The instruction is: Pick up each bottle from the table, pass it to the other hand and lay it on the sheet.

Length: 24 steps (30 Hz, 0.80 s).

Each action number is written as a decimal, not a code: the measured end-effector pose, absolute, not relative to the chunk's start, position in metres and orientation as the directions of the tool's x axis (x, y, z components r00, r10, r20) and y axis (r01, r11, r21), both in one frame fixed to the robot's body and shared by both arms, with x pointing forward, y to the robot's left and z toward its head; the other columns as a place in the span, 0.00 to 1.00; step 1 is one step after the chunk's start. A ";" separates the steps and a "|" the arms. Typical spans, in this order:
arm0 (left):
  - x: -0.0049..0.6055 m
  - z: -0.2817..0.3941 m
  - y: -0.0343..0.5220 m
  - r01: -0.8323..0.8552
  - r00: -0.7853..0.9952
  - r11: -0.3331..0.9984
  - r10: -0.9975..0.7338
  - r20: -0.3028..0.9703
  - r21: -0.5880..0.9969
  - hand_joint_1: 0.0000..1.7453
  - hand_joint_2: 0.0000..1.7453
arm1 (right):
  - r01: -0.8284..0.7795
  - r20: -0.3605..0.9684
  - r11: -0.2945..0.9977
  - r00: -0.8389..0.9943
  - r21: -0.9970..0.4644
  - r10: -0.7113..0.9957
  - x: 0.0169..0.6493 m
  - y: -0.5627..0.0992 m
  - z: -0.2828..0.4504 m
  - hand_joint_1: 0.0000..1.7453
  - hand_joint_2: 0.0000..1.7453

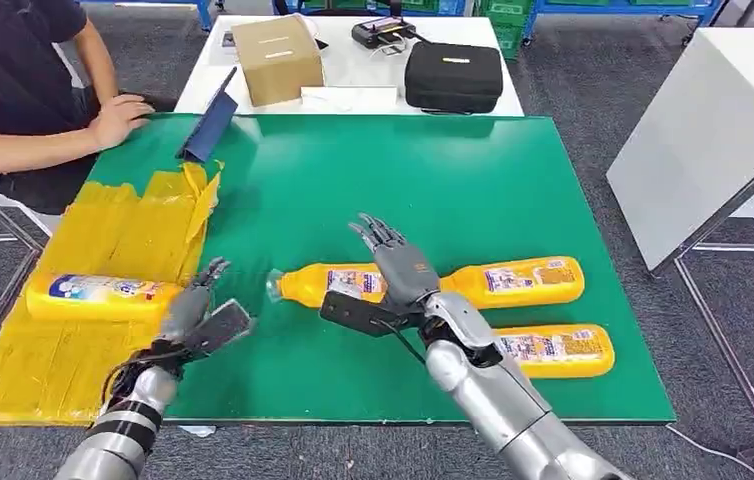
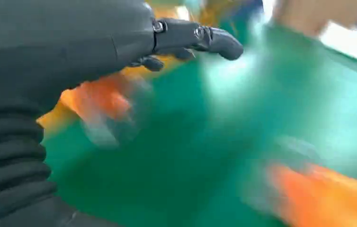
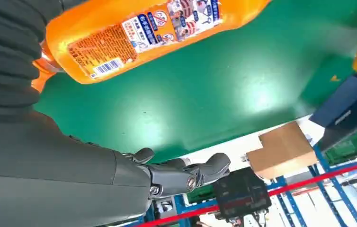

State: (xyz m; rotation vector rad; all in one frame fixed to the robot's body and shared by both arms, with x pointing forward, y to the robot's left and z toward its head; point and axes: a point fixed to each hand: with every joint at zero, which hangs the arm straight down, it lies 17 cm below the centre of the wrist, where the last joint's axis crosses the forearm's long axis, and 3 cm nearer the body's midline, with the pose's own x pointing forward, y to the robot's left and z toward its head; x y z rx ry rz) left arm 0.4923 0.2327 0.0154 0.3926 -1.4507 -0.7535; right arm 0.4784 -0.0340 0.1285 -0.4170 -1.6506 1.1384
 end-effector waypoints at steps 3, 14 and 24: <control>0.483 0.038 0.207 0.281 -0.056 0.879 -0.385 0.921 0.385 0.00 0.00 | -0.263 0.535 0.466 -0.384 -0.844 0.752 0.481 -0.032 0.117 0.00 1.00; 0.470 0.070 0.202 0.275 -0.113 0.934 -0.205 0.972 0.229 0.00 0.00 | -0.290 0.512 0.429 -0.351 -0.855 0.784 0.489 -0.033 0.095 0.00 1.00; 0.476 0.162 0.198 0.279 -0.259 0.960 0.050 0.965 0.025 0.00 0.00 | -0.246 0.442 0.374 -0.352 -0.894 0.825 0.502 -0.042 0.076 0.00 1.00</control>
